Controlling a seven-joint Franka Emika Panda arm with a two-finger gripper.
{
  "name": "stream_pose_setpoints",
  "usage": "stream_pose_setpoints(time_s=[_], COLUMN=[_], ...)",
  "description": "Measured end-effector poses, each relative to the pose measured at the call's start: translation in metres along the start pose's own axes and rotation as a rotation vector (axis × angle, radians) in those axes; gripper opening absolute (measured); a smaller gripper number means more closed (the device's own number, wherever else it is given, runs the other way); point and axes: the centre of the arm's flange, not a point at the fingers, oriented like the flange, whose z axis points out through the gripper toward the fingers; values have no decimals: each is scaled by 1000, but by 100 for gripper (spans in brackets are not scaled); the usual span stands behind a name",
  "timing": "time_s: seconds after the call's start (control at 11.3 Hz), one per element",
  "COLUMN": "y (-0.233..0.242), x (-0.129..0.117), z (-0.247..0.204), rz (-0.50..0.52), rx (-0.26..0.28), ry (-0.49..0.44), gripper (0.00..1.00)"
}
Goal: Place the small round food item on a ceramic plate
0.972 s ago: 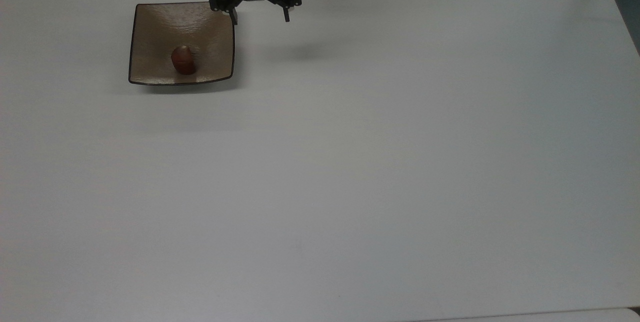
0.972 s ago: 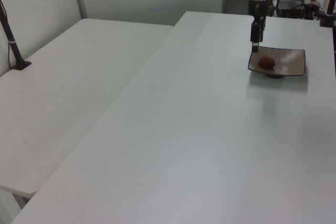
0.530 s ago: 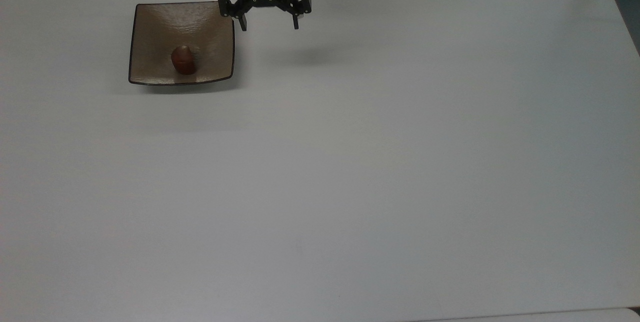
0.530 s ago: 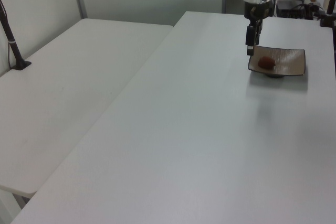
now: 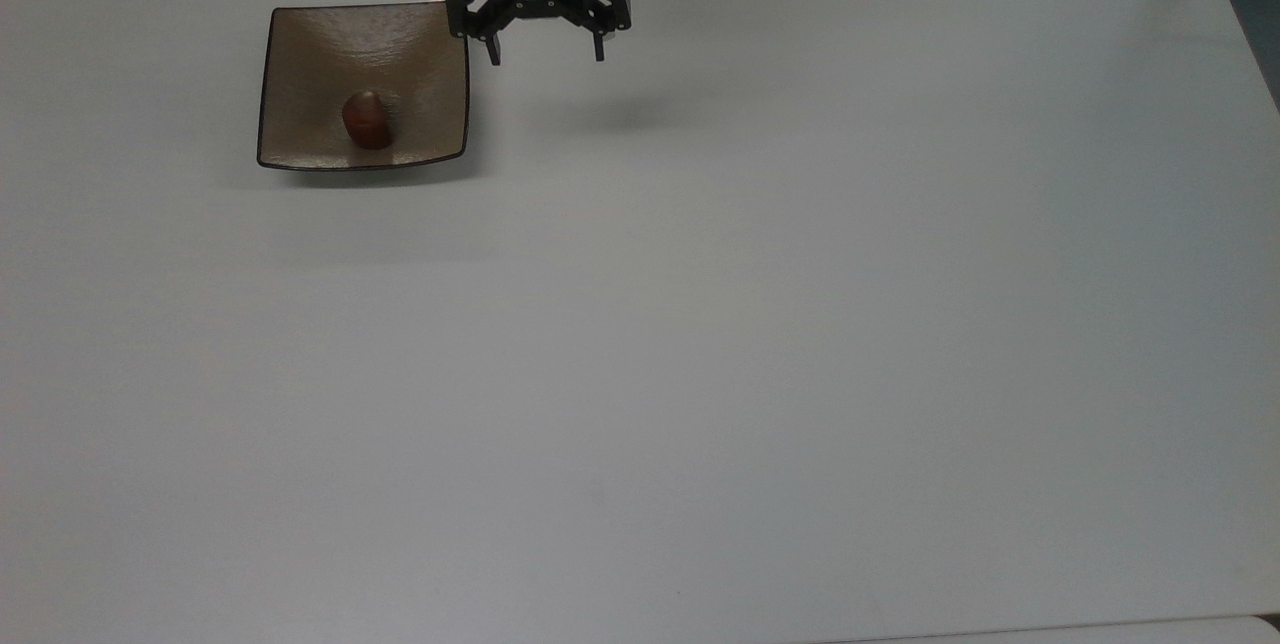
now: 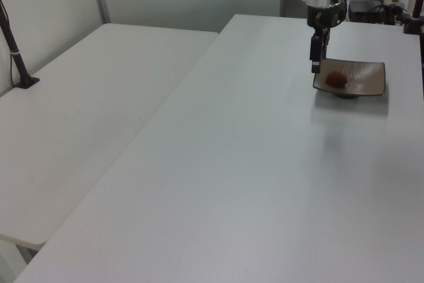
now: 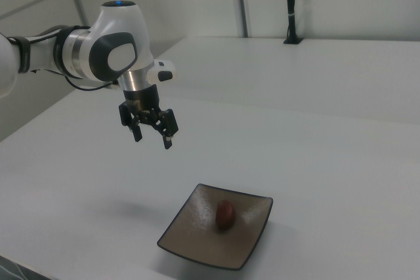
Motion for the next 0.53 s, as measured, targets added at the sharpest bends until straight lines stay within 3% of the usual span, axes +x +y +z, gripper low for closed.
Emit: stream_pose_setpoints(time_s=[0.18,0.53], y=[3,6], x=[0,-1], z=[-3,-4], rz=[-15,-24], rx=[-42,-72], ry=[4,5], gripper=[100,100])
